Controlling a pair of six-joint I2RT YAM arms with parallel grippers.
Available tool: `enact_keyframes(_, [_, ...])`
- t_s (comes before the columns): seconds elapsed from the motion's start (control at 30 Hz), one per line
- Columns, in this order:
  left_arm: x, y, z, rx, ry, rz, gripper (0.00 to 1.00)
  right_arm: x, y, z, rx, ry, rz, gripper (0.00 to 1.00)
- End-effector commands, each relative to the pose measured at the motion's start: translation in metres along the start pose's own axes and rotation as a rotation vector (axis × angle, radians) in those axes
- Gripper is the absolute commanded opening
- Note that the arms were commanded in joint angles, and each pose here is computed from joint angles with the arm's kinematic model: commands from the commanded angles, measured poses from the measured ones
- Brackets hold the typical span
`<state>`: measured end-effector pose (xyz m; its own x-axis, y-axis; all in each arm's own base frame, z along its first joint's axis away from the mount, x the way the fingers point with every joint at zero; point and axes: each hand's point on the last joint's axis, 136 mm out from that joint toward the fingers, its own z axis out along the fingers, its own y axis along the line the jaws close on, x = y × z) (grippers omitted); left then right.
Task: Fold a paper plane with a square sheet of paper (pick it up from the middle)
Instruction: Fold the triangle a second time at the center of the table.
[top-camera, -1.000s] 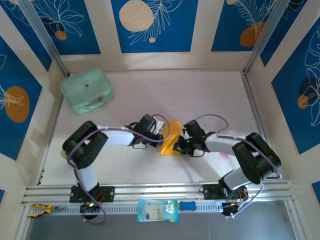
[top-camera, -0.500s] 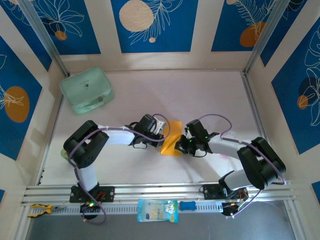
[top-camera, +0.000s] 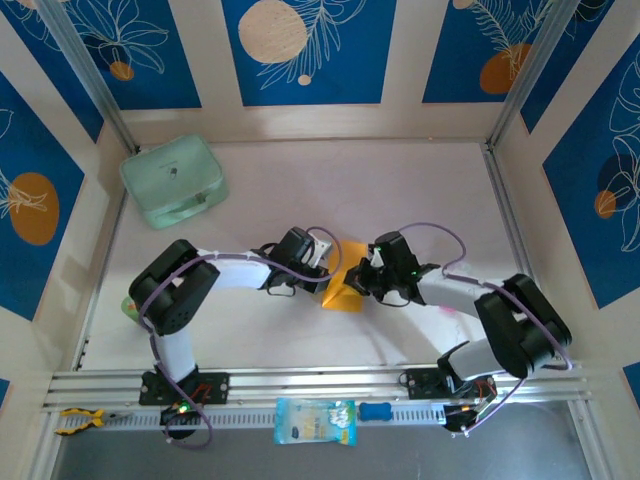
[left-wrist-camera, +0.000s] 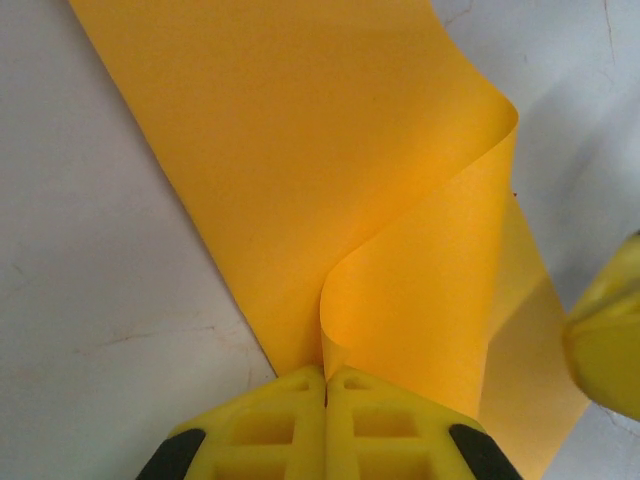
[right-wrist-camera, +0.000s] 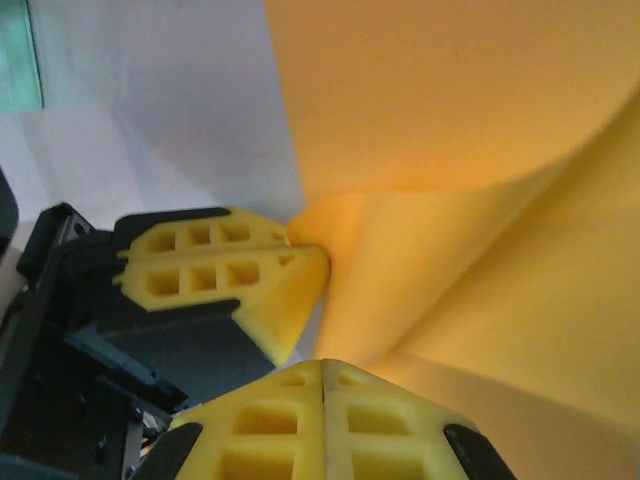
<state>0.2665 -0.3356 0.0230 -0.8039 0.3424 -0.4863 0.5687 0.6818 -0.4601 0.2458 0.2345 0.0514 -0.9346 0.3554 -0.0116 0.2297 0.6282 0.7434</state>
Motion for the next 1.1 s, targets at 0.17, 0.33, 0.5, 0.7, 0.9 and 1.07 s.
enact_keyframes(0.17, [0.007,0.007,0.005,-0.005,0.039,0.011,0.0,-0.019,0.021,0.016,-0.042,0.001,0.022,0.02])
enact_keyframes(0.33, [0.007,0.008,0.006,-0.005,0.042,0.008,0.0,-0.017,-0.002,0.024,0.029,0.008,0.068,0.02])
enact_keyframes(0.5, [0.008,0.008,0.006,-0.005,0.045,0.01,0.0,-0.009,-0.03,0.024,0.068,-0.003,0.118,0.02])
enact_keyframes(0.7, [0.01,0.008,0.008,-0.004,0.056,0.005,0.0,0.0,-0.056,0.023,0.102,-0.011,0.163,0.02])
enact_keyframes(0.9, [0.011,0.009,0.009,-0.007,0.065,0.004,0.0,-0.014,-0.032,0.013,0.048,-0.038,0.122,0.03])
enact_keyframes(1.07, [0.011,0.01,0.009,-0.009,0.07,0.003,0.0,-0.031,-0.019,-0.001,0.03,-0.084,0.089,0.03])
